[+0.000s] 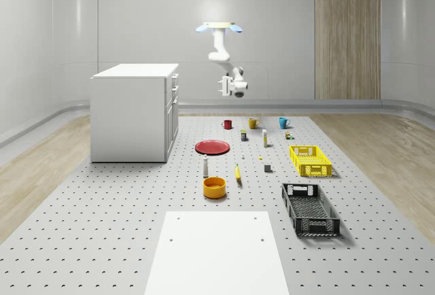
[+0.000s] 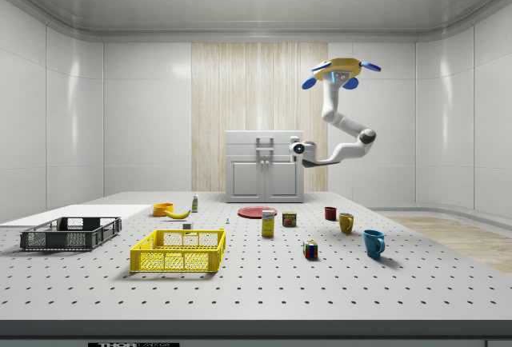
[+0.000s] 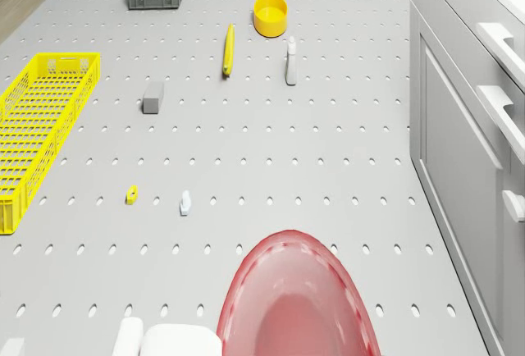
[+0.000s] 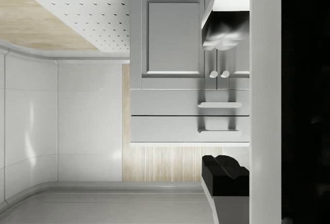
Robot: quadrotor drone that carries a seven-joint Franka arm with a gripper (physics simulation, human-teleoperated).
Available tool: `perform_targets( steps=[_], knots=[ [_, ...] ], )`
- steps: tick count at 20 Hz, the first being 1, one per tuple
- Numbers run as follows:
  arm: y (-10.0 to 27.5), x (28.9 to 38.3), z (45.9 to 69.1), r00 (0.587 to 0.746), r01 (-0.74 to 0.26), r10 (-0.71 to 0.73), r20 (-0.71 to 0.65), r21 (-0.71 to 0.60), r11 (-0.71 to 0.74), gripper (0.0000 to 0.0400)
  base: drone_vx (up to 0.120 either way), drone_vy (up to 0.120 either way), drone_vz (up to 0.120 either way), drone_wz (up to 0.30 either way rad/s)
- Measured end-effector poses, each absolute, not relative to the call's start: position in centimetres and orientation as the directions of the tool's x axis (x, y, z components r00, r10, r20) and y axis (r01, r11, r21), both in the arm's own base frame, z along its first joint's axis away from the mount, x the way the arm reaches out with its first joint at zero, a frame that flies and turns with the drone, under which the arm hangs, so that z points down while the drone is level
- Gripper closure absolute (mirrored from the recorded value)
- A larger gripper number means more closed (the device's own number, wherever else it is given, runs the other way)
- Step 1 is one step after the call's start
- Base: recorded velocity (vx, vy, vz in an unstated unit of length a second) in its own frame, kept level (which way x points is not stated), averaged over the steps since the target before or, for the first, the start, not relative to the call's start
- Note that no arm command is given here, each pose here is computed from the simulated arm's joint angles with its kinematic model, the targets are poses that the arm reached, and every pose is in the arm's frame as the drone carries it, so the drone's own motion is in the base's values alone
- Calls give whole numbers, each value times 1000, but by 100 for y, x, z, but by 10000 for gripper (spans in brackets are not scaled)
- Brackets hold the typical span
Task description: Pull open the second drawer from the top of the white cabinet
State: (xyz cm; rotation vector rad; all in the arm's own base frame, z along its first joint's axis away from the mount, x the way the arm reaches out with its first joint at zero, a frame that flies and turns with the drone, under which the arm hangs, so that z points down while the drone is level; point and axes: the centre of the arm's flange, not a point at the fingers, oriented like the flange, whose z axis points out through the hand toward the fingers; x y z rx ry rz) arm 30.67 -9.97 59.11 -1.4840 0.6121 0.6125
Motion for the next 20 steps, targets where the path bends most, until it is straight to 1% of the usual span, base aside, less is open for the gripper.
perform_targets(
  steps=[9, 13, 20],
  knots=[
    [-997, 3067, 5911, 709, -706, 0, -706, -709, -1, 100, 120, -120, 0, 0],
    [-997, 3067, 5911, 709, -706, 0, -706, -709, -1, 100, 120, -40, 0, 0],
    [-997, 3067, 5911, 709, -706, 0, -706, -709, -1, 100, 120, -120, 0, 0]
  ],
)
